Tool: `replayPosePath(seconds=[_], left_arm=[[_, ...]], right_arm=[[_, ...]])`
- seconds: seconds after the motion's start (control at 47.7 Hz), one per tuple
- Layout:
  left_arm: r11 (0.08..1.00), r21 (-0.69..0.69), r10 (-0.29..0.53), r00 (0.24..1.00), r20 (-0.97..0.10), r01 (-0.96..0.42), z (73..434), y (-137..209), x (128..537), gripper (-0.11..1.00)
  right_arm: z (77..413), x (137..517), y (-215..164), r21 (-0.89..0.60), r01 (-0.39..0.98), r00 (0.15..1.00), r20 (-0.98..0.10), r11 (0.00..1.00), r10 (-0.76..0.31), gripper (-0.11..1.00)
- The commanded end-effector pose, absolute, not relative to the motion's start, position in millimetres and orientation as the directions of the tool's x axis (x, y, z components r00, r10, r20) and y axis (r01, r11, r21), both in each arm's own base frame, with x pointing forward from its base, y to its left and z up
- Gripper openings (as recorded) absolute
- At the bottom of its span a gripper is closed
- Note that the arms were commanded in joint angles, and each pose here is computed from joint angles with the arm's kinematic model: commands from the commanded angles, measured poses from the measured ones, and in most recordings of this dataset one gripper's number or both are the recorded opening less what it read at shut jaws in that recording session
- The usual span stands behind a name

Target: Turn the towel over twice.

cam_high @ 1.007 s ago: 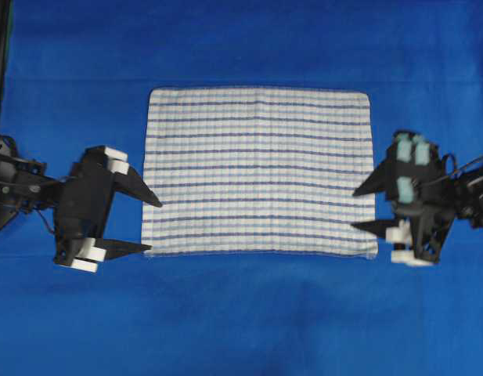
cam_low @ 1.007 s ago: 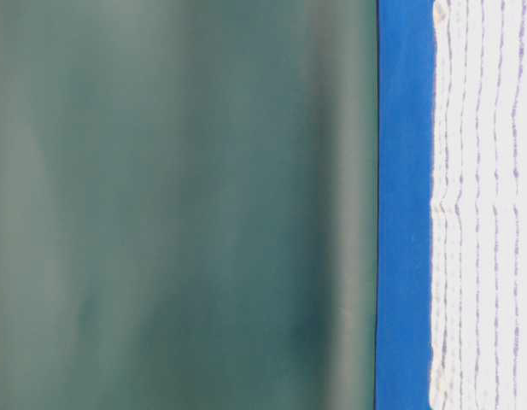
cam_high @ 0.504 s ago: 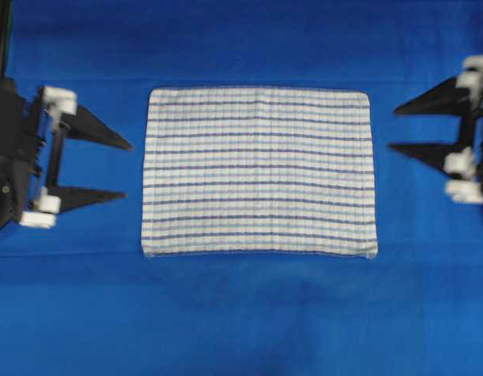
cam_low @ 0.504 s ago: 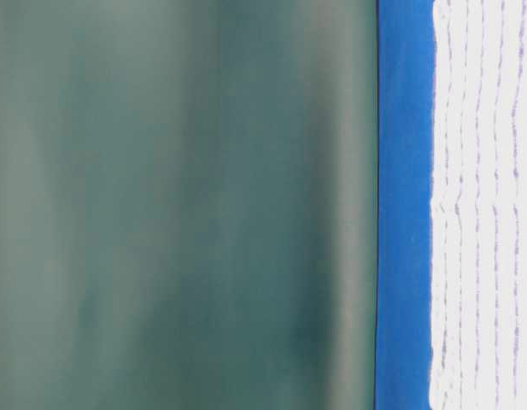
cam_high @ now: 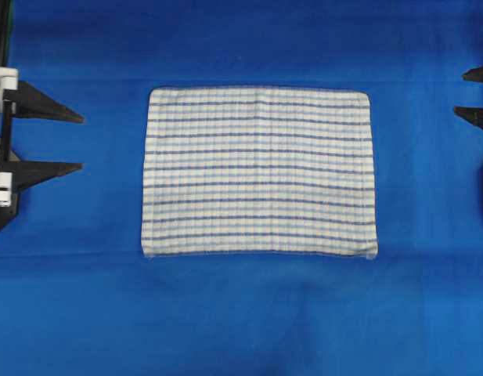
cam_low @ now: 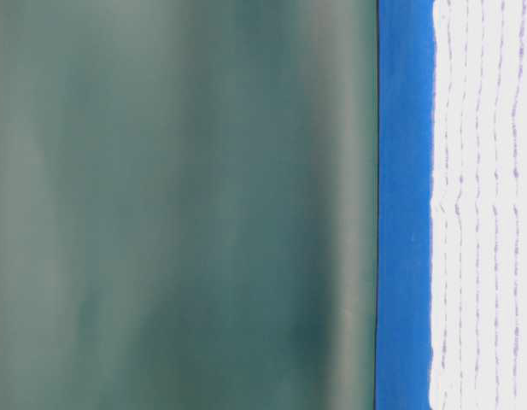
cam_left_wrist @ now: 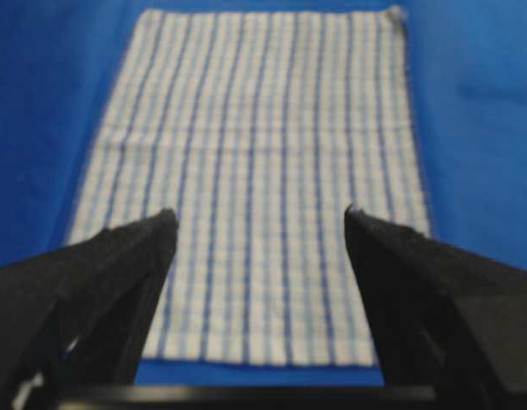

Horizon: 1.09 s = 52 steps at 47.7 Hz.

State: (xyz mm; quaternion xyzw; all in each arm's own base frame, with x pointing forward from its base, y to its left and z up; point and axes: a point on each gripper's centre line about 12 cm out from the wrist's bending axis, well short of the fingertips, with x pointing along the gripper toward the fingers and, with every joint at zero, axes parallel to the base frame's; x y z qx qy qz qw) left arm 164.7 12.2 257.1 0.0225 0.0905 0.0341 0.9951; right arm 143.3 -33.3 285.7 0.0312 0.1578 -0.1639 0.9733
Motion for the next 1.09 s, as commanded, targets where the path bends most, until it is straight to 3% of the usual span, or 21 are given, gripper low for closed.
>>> replayPosePath(seconds=[0.0, 0.42, 1.07], left_arm=[[0.996, 0.050, 0.083, 0.984, -0.157, -0.076, 256.5, 13.5, 159.9, 0.74], [0.992, 0.022, 0.128, 0.976, -0.177, -0.126, 226.5, 19.1, 145.5, 0.73], [0.992, 0.015, 0.129, 0.975, -0.180, -0.128, 224.9, 19.2, 144.8, 0.73]], right_arm=[[281.0, 139.5, -36.3, 0.018, 0.346, 0.896, -0.302, 0.938, -0.325, 0.61], [238.9, 127.4, -48.1, 0.083, 0.409, 0.893, -0.239, 0.909, -0.380, 0.57], [233.2, 131.9, -45.5, 0.094, 0.386, 0.902, -0.247, 0.918, -0.354, 0.57]])
